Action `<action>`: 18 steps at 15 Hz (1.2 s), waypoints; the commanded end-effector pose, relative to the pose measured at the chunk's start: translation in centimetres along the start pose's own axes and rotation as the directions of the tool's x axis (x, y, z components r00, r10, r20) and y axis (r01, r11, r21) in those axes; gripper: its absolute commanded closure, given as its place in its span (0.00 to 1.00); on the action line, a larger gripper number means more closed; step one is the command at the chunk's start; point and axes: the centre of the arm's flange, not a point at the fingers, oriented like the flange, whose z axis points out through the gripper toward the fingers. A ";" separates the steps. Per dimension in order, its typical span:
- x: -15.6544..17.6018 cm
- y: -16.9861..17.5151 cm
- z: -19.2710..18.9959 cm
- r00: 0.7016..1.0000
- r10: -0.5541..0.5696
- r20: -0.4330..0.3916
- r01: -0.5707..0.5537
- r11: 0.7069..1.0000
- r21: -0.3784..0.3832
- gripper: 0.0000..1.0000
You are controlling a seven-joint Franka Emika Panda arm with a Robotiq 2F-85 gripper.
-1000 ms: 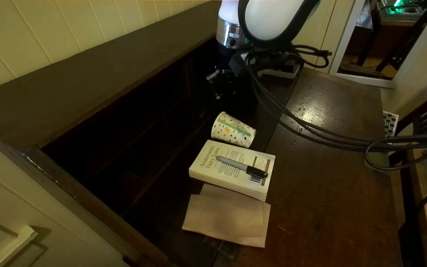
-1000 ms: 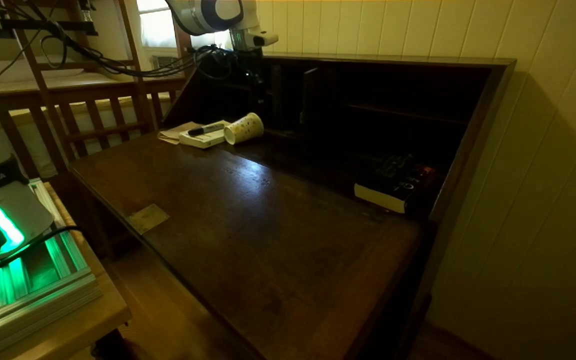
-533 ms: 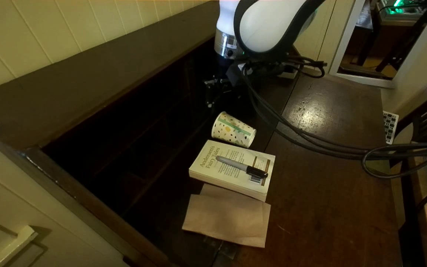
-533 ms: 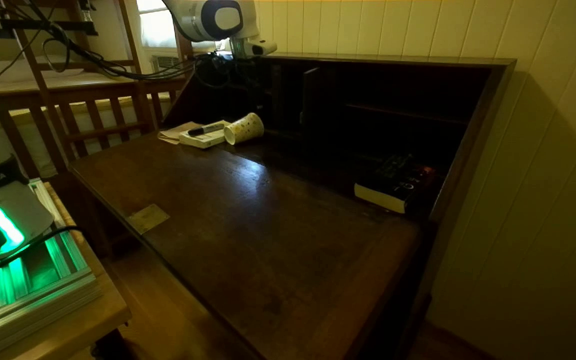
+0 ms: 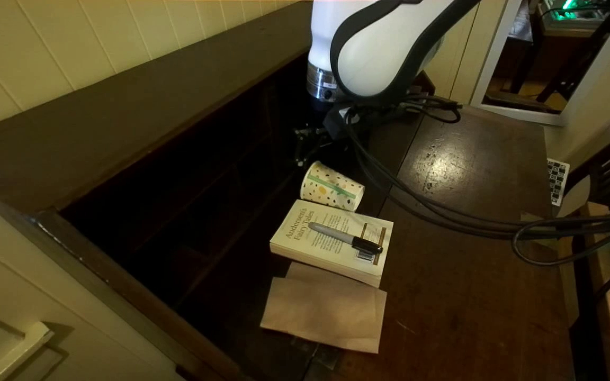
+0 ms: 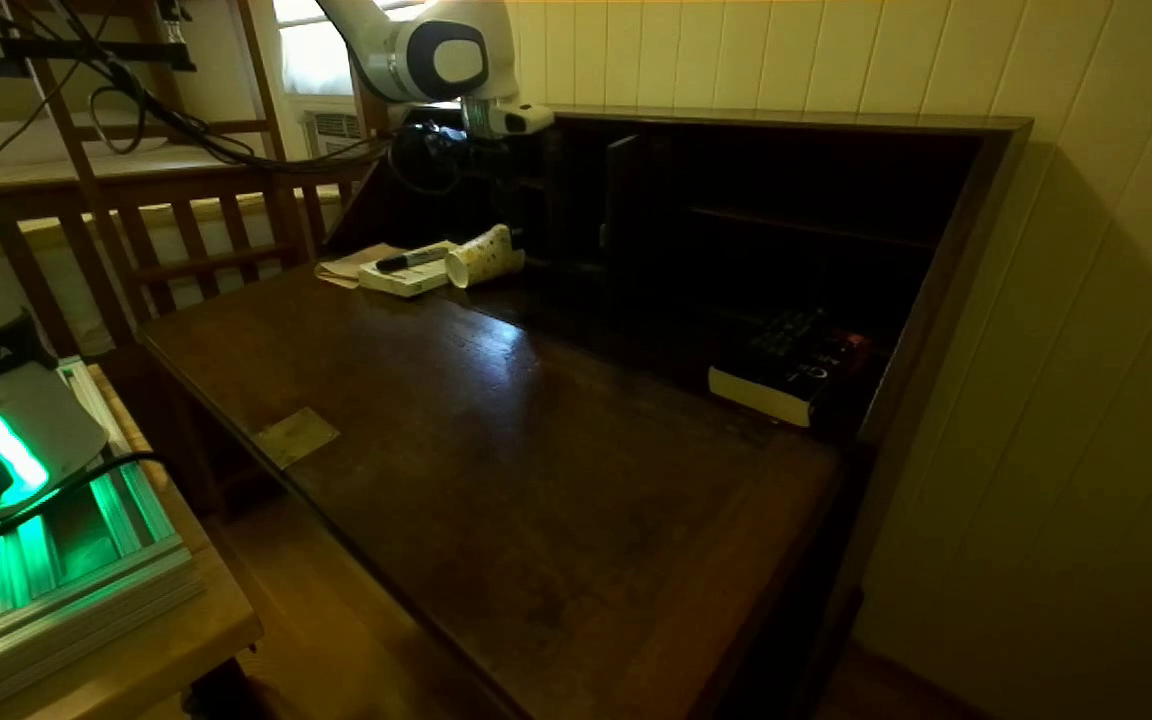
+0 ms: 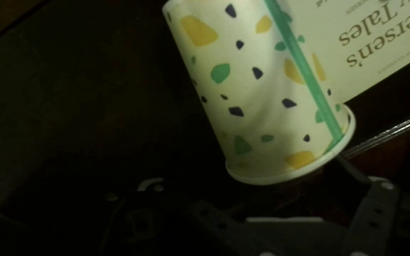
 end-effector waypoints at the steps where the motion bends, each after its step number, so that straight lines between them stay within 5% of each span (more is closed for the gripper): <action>1: 0.9 -0.1 0.5 1.000 0.023 0.002 -0.023 1.000 0.021 0.00; 2: 0.9 -0.1 0.6 1.000 0.022 0.008 -0.022 1.000 0.016 0.02; 3: 0.9 -0.1 0.7 1.000 0.020 0.012 -0.020 1.000 0.010 0.26; 5: 0.8 0.0 0.9 1.000 0.015 0.021 -0.015 1.000 0.003 0.31; 14: -0.4 1.1 -2.3 0.999 -0.021 -0.032 0.020 0.999 -0.028 0.95; 18: -0.7 1.1 -3.5 0.998 -0.048 -0.037 0.047 0.999 -0.025 1.00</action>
